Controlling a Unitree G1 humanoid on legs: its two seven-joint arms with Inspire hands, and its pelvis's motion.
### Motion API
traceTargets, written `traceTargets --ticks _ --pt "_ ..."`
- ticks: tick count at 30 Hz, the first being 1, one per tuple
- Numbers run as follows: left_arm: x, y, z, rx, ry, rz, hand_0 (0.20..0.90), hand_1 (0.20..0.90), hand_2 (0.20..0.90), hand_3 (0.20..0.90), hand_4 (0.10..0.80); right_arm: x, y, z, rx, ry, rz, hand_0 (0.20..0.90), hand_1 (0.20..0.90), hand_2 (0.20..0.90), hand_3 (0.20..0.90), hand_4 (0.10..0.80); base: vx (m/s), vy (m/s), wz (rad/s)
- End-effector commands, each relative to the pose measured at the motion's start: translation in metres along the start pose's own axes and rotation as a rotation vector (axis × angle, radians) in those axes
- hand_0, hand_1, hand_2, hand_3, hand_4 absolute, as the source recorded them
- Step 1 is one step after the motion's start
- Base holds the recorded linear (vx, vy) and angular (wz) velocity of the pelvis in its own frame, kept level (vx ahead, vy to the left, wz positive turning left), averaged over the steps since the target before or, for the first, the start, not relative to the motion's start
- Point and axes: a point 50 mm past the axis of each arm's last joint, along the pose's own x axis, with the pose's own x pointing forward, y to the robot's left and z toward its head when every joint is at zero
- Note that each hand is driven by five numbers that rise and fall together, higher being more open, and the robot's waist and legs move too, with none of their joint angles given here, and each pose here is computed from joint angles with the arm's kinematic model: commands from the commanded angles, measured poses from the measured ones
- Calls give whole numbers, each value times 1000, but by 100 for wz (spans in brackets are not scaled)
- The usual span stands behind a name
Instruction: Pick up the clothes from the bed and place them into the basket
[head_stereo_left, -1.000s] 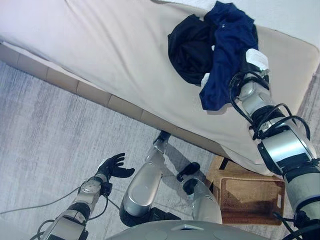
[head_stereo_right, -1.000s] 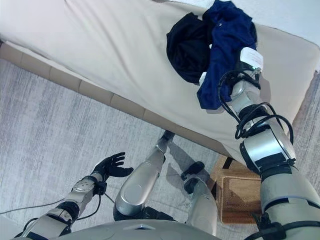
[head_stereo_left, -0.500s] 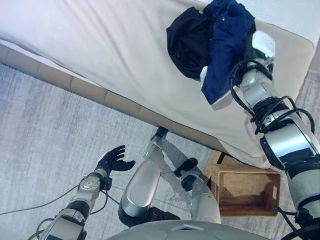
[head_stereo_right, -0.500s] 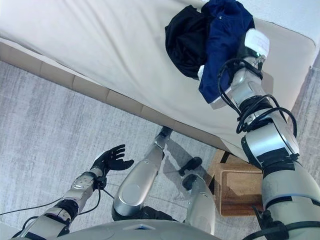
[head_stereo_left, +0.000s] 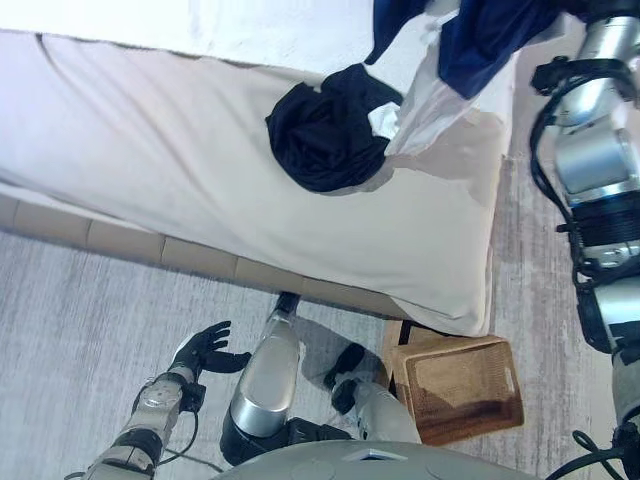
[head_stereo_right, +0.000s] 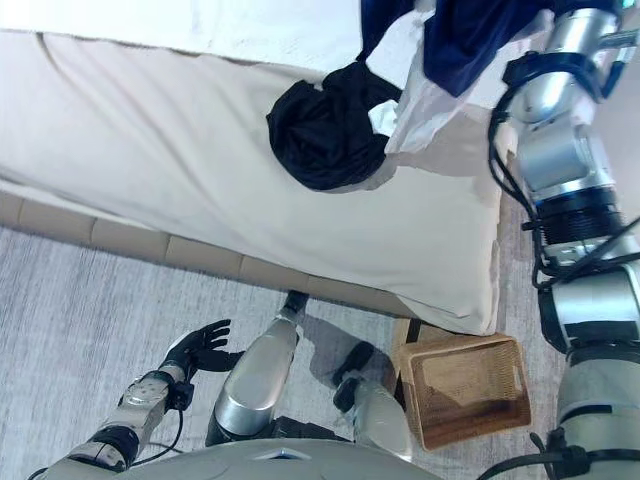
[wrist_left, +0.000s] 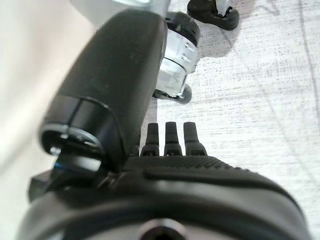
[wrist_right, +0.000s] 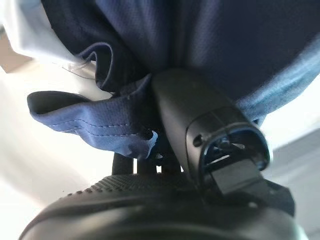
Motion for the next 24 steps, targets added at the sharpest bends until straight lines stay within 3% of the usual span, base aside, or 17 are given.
traceTargets --ticks 1,8,17,24 --pt "-19 -17 -56 66 201 -68 900 900 900 900 800 1 -22 -2 -122 -130 -20 300 300 300 200 100 39 -6 -24" --pt "-16 -24 -55 60 232 -90 900 900 900 900 800 -4 -14 -7 -65 -118 183 300 300 300 200 100 31 11 -13" --pt "-23 -29 -72 47 307 -98 900 900 900 900 800 -34 40 16 224 -185 634 300 300 300 200 100 38 34 1" --pt "-25 -20 -75 73 328 -79 900 900 900 900 800 -38 69 27 294 -120 719 300 300 300 200 100 -8 7 25"
